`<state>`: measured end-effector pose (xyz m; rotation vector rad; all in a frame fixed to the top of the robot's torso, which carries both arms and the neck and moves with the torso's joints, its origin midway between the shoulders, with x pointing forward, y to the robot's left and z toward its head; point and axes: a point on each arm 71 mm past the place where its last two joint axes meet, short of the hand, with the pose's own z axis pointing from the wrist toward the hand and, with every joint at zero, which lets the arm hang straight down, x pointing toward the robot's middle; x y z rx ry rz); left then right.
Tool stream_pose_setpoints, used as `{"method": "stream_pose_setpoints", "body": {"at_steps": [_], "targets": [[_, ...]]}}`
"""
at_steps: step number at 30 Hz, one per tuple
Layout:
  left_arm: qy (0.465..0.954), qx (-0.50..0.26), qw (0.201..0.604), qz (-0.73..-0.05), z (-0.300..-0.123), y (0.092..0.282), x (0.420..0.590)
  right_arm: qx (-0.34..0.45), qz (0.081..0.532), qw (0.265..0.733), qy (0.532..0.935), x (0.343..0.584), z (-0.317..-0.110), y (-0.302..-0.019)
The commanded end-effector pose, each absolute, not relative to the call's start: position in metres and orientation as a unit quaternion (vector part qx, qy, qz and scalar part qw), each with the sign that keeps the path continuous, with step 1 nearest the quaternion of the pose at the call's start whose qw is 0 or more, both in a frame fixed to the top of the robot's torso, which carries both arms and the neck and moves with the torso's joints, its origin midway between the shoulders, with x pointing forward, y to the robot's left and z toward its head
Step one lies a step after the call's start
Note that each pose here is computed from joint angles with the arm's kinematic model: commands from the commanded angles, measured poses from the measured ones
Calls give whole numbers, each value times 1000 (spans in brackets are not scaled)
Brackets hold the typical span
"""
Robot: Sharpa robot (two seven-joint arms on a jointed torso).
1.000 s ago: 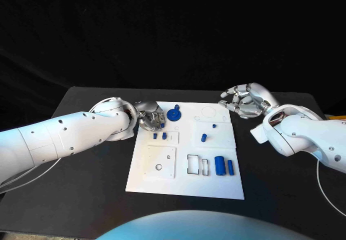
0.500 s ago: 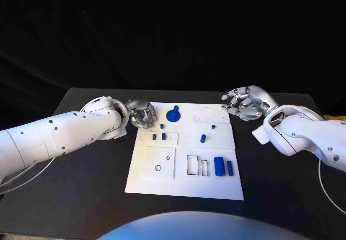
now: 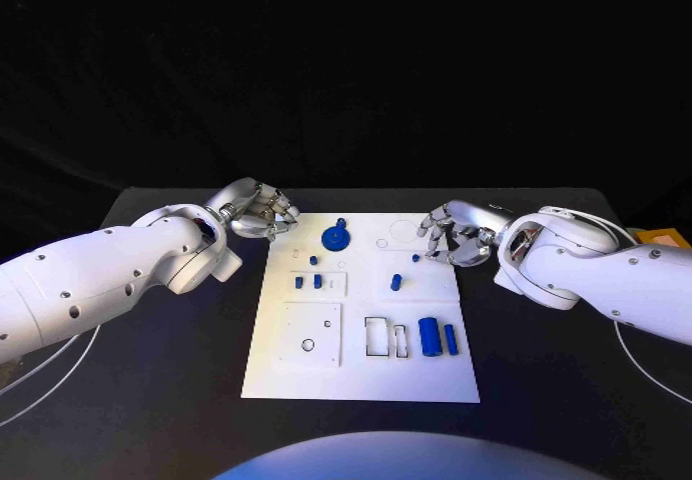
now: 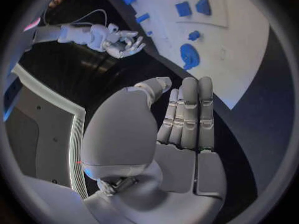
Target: Assemble the parts on the task board
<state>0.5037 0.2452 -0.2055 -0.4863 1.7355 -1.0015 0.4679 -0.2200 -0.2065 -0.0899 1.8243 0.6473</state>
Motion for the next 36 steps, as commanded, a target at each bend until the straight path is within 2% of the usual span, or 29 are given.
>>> {"method": "stream_pose_setpoints", "body": {"at_steps": [1,5,12,24,36], "targets": [[632,-309,470,-533,-193,244,500,-122,191,573,788,468,-211,-218],[599,-334,424,-592,-188,240,493,-138,180,576,786,467,-212,-211],[557,-380,379,-633,-184,236,486,-147,165,588,778,468,-214,-201],[548,-396,366,-640,-183,234,482,-158,181,585,774,464,-221,-183],[552,-401,367,-632,-185,236,482,-165,179,583,775,461,-232,-176]]}}
